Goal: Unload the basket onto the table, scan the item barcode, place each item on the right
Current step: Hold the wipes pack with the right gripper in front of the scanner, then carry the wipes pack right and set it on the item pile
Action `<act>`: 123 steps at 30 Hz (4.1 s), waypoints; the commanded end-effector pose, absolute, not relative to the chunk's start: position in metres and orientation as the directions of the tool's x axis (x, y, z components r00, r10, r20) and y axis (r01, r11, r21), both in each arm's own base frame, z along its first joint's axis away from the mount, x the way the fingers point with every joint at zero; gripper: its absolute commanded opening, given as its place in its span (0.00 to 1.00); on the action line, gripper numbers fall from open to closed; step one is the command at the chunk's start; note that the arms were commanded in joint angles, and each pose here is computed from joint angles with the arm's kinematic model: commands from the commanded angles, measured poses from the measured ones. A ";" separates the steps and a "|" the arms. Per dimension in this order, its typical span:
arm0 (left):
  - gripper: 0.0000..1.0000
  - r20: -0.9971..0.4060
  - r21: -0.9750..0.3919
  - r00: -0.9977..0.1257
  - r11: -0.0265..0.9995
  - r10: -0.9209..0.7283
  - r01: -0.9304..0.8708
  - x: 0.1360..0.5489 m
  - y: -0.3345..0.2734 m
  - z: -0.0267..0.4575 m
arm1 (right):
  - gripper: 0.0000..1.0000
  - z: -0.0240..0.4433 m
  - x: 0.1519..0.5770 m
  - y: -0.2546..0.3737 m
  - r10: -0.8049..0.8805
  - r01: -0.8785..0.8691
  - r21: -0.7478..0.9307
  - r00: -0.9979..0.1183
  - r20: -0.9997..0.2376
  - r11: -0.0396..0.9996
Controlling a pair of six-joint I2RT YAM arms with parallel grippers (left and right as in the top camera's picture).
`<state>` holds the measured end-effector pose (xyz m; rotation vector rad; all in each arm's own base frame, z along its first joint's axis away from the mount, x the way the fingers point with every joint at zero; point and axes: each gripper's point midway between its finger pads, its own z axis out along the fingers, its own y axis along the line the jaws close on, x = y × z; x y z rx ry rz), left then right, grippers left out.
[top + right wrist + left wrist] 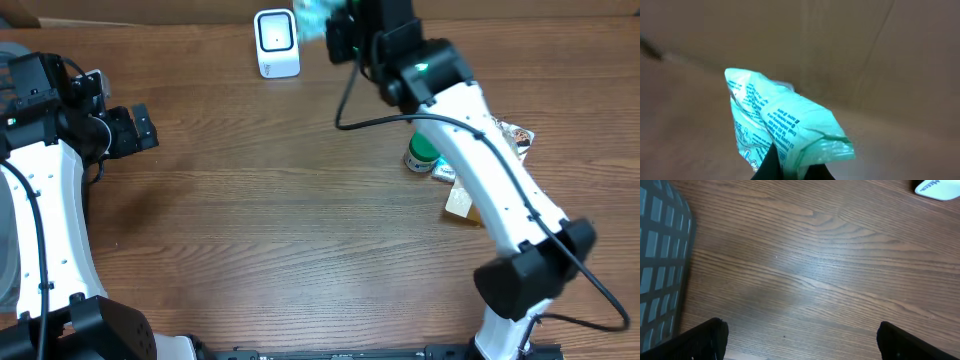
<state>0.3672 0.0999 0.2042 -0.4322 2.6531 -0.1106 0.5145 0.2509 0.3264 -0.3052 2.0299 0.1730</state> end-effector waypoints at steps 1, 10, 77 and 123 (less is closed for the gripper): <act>1.00 -0.425 -0.141 -0.854 0.953 -0.302 -0.267 0.369 0.100 0.206 | 0.04 0.310 0.543 0.252 -0.315 -0.176 -0.269 -0.348 -0.883 0.947; 0.99 -0.425 -0.141 -0.853 0.953 -0.302 -0.267 0.369 0.100 0.206 | 0.04 0.253 0.608 0.293 -0.748 -0.206 -0.724 -0.079 -0.658 0.659; 1.00 -0.425 -0.141 -0.854 0.953 -0.302 -0.267 0.369 0.100 0.206 | 0.04 0.364 0.393 0.164 -0.104 -0.260 0.102 -0.669 -0.736 0.960; 0.99 -0.425 -0.141 -0.854 0.953 -0.302 -0.267 0.369 0.100 0.206 | 0.56 0.098 0.369 -0.033 0.458 0.365 0.339 -0.851 -0.258 0.867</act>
